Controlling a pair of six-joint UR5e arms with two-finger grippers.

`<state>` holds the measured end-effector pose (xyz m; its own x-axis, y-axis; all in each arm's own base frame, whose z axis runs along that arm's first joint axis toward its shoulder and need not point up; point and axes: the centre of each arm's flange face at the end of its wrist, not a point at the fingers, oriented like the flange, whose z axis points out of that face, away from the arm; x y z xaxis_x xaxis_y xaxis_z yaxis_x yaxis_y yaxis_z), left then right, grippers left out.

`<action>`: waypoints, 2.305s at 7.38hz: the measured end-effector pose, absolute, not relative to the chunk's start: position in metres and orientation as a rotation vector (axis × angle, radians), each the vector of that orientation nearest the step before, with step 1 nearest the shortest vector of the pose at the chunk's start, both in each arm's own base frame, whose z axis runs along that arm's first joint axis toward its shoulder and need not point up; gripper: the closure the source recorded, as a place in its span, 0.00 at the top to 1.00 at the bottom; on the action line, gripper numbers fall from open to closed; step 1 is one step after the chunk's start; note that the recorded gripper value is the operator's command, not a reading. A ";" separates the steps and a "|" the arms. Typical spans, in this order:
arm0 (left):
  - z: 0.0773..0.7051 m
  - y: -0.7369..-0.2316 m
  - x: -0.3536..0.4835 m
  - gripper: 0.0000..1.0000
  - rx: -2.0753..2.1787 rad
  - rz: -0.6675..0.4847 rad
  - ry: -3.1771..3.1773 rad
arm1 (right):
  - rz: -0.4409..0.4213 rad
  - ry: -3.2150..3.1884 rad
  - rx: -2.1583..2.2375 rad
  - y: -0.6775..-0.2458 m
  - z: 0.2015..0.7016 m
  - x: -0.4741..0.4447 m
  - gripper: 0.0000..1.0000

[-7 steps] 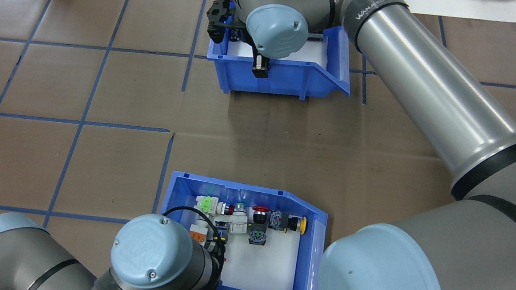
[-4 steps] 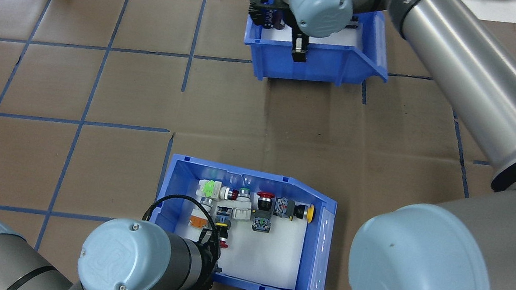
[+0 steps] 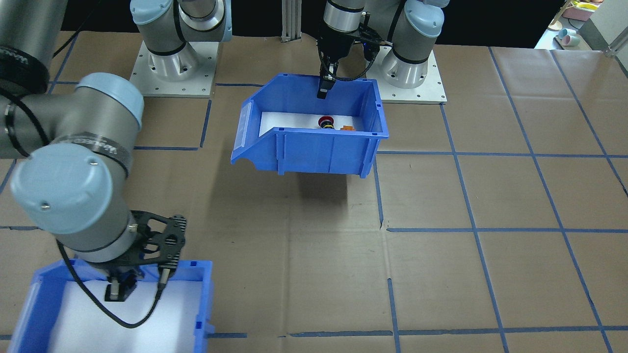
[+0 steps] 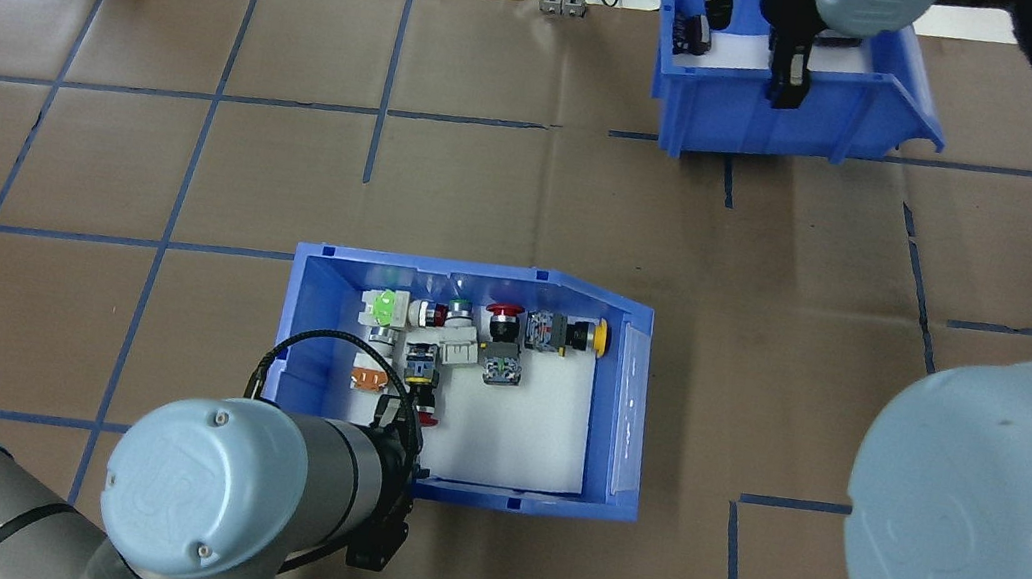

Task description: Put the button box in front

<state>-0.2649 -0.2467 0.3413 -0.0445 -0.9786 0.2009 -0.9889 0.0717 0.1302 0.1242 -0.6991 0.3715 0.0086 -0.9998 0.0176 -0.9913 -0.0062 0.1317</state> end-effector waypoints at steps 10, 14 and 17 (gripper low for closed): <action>0.323 -0.526 -0.319 0.03 2.013 -0.027 -2.174 | -0.103 -2.295 2.151 -0.524 0.393 -0.044 0.07; 0.293 -0.573 -0.341 0.25 1.992 -0.090 -2.193 | -0.111 -2.302 2.166 -0.483 0.386 -0.031 0.07; 0.291 -0.583 -0.339 0.65 2.013 -0.073 -2.189 | -0.119 -2.300 2.178 -0.458 0.381 -0.022 0.07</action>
